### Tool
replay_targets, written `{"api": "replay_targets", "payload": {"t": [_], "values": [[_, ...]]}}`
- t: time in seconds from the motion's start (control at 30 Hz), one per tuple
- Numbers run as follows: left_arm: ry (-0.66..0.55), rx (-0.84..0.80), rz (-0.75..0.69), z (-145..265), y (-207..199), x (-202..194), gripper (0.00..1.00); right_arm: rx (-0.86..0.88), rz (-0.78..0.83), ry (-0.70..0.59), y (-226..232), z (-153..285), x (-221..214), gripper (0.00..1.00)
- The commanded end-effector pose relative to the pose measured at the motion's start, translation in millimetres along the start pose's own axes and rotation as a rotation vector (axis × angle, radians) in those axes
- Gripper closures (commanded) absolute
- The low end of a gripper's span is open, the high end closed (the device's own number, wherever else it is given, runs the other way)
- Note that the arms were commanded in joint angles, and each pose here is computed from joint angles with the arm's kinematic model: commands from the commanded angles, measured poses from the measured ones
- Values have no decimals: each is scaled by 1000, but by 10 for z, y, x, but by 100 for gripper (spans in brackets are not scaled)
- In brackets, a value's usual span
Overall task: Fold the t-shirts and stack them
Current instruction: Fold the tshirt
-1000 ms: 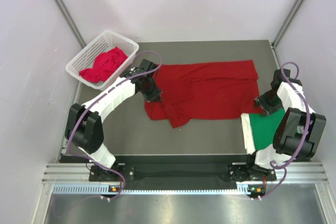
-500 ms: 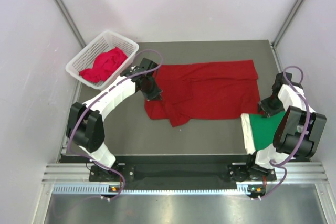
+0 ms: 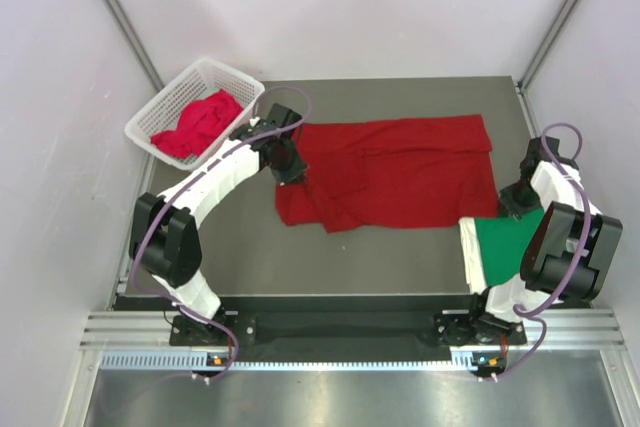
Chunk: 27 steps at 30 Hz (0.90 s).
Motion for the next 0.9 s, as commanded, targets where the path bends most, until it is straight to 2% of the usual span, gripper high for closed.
{"api": "replay_targets", "payload": {"t": [0.0,0.43,0.67,0.87], "values": [[-102,-6,-13,97,-106,224,100,21,5,-108,9,150,224,100],[-222,-32,50,104,-224,808,100,104,136,-229,254,389,558,100],[-262,-31,46,-85,-364,1093,100,147,243,-239,701,359,729,100],[-268,-1,19,-329,-473,1287,100,164,261,-228,923,267,888,100]]}}
Point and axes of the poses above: each gripper's point midway between its finger pads, its own z axis back along the fingers, its own y axis along the line the jaws close on, x = y × z, the point moved 6 cm from there along z, back along the fingers, and after that the axes turned 14 degrees about z, right-handed, at the moved point
